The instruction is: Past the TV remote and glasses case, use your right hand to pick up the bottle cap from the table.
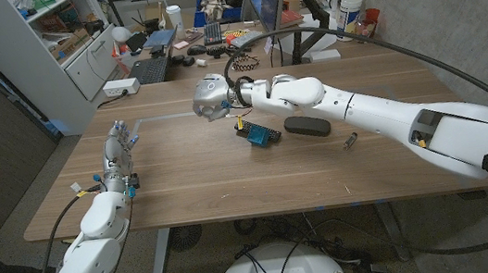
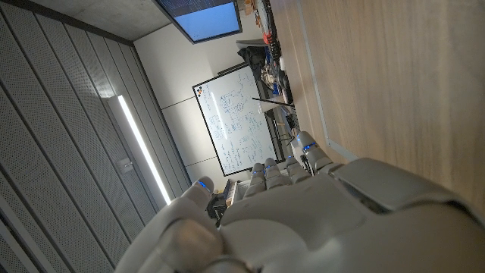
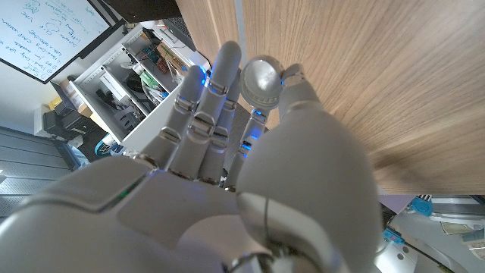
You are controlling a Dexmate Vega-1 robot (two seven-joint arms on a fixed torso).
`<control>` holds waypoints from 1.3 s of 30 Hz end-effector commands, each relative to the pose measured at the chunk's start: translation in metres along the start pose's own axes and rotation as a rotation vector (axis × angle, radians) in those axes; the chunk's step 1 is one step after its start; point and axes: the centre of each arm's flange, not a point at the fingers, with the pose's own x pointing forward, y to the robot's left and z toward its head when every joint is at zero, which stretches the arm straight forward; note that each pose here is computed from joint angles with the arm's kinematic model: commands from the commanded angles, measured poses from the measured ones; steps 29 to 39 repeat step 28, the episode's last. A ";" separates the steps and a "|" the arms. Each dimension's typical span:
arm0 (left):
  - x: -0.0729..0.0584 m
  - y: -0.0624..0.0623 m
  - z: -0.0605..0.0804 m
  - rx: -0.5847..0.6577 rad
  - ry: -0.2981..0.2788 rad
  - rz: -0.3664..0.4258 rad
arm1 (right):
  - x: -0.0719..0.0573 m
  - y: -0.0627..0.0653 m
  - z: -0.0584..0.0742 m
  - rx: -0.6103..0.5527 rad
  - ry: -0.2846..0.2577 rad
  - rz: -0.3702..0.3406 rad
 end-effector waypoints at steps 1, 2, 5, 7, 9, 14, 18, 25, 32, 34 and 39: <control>-0.002 -0.001 0.002 0.004 -0.004 -0.004 | -0.005 -0.009 -0.007 0.000 0.033 -0.036; -0.002 -0.001 0.002 0.005 -0.005 -0.004 | -0.005 -0.010 -0.008 0.000 0.035 -0.038; -0.003 -0.002 0.003 0.006 -0.006 -0.005 | -0.007 -0.011 -0.009 -0.007 0.042 -0.041; -0.004 -0.002 0.003 0.006 -0.006 -0.005 | -0.008 -0.011 -0.010 -0.006 0.046 -0.041; -0.004 -0.002 0.003 0.006 -0.005 -0.004 | -0.008 -0.012 -0.011 -0.006 0.051 -0.043; -0.006 -0.003 0.003 0.008 0.000 -0.010 | -0.010 -0.014 -0.012 0.000 0.065 -0.056; -0.009 -0.002 0.005 0.013 0.001 -0.008 | -0.011 -0.015 -0.012 0.006 0.076 -0.068; -0.011 0.001 0.009 0.019 0.003 -0.009 | -0.012 -0.017 -0.012 0.017 0.090 -0.083; -0.014 0.002 0.010 0.025 0.005 -0.012 | -0.012 -0.019 -0.011 0.018 0.095 -0.097; -0.014 0.002 0.010 0.025 0.005 -0.012 | -0.012 -0.019 -0.011 0.018 0.095 -0.097; -0.014 0.002 0.010 0.025 0.005 -0.012 | -0.012 -0.019 -0.011 0.018 0.095 -0.097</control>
